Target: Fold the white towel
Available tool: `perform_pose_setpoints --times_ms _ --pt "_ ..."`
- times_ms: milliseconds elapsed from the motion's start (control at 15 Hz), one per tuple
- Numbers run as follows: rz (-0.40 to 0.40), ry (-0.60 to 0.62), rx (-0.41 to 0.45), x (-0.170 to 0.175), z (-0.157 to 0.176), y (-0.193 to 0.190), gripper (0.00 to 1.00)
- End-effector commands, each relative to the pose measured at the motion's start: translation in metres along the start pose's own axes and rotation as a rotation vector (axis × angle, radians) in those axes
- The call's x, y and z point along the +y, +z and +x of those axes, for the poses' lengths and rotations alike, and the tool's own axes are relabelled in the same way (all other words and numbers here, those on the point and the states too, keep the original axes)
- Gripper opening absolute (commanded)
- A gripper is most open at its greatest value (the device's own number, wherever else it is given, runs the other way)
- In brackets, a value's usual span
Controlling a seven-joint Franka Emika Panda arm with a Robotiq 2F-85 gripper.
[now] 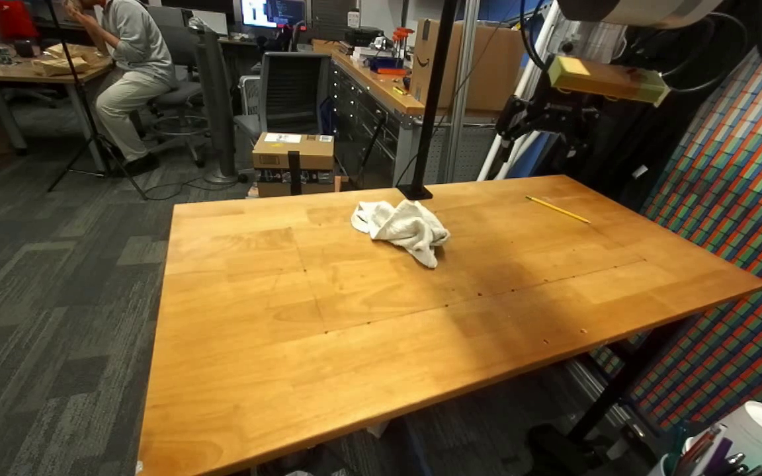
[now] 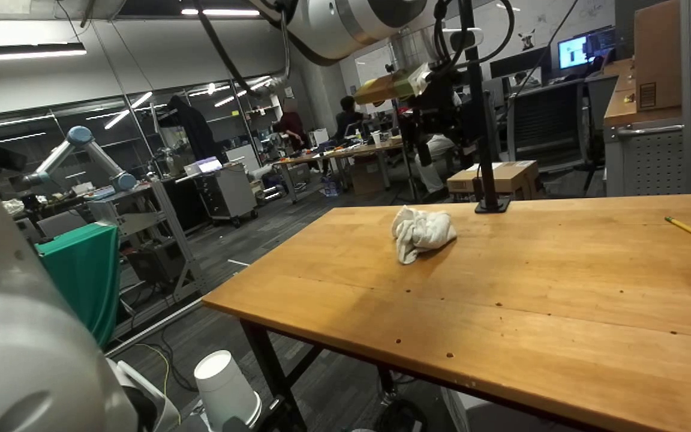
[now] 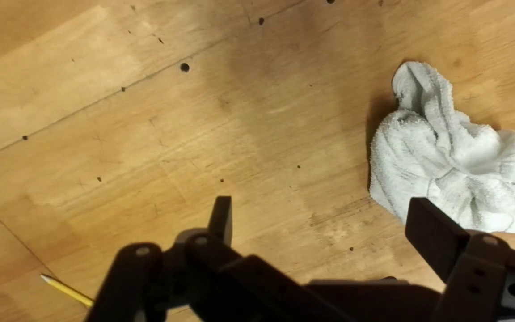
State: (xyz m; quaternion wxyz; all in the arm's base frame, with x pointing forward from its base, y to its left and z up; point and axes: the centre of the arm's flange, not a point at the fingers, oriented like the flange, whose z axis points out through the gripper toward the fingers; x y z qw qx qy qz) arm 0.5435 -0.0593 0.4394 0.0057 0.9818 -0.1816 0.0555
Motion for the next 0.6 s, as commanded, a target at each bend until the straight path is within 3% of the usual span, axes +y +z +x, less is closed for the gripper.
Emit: perform_pose_setpoints --times_ms 0,533 --pt "0.002 0.004 -0.001 0.0067 -0.0042 -0.0019 1.00" --pt "0.005 0.004 -0.001 0.0098 -0.0114 -0.0042 1.00"
